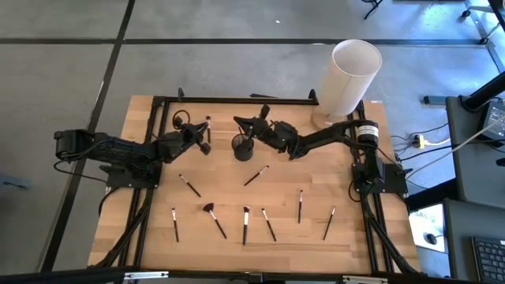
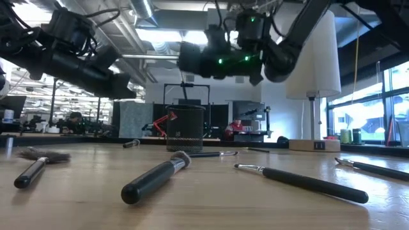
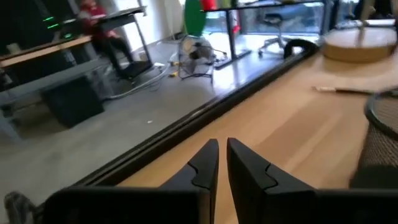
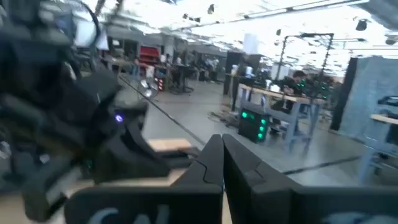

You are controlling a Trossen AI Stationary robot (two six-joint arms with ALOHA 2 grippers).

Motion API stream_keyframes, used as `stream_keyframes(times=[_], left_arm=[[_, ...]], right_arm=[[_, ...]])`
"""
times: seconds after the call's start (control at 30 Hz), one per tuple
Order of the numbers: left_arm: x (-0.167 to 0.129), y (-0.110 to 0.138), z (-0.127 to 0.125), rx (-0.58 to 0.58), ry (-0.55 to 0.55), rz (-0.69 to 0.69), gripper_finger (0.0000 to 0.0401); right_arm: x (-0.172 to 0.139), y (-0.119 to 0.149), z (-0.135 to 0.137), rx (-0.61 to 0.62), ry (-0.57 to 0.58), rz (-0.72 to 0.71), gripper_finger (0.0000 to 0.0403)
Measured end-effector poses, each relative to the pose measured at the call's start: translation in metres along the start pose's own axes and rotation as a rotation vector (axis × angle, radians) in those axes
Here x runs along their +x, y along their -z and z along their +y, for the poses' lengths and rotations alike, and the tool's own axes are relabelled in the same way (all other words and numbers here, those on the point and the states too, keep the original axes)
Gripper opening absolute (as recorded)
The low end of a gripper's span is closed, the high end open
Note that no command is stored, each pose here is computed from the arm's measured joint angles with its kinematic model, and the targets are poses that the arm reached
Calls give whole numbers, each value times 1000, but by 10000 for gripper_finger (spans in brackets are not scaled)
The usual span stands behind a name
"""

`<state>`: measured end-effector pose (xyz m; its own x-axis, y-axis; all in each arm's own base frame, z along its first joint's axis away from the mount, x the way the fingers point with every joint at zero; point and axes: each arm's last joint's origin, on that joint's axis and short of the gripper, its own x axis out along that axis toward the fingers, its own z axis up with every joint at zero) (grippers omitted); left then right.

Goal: Put items in baskets/containers
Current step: Put the black eyeshadow brush into the black pen holder

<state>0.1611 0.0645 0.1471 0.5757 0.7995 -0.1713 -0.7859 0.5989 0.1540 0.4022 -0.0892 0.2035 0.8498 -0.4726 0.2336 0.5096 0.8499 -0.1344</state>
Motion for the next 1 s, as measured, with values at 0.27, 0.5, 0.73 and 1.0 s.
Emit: stream_keyframes(times=[0.27,0.5,0.73,1.0], left_arm=[[0,0,0,-65,2,-4,29],[3,-1,7,-148,-69,-8,60],[9,10,16,-233,-128,82,116],[11,13,20,-259,-99,114,126]], right_arm=[[0,17,3,-5,-4,41,22],[-1,27,4,68,-13,147,85],[10,-11,-6,-68,117,401,129],[28,-68,-54,-191,287,676,122]])
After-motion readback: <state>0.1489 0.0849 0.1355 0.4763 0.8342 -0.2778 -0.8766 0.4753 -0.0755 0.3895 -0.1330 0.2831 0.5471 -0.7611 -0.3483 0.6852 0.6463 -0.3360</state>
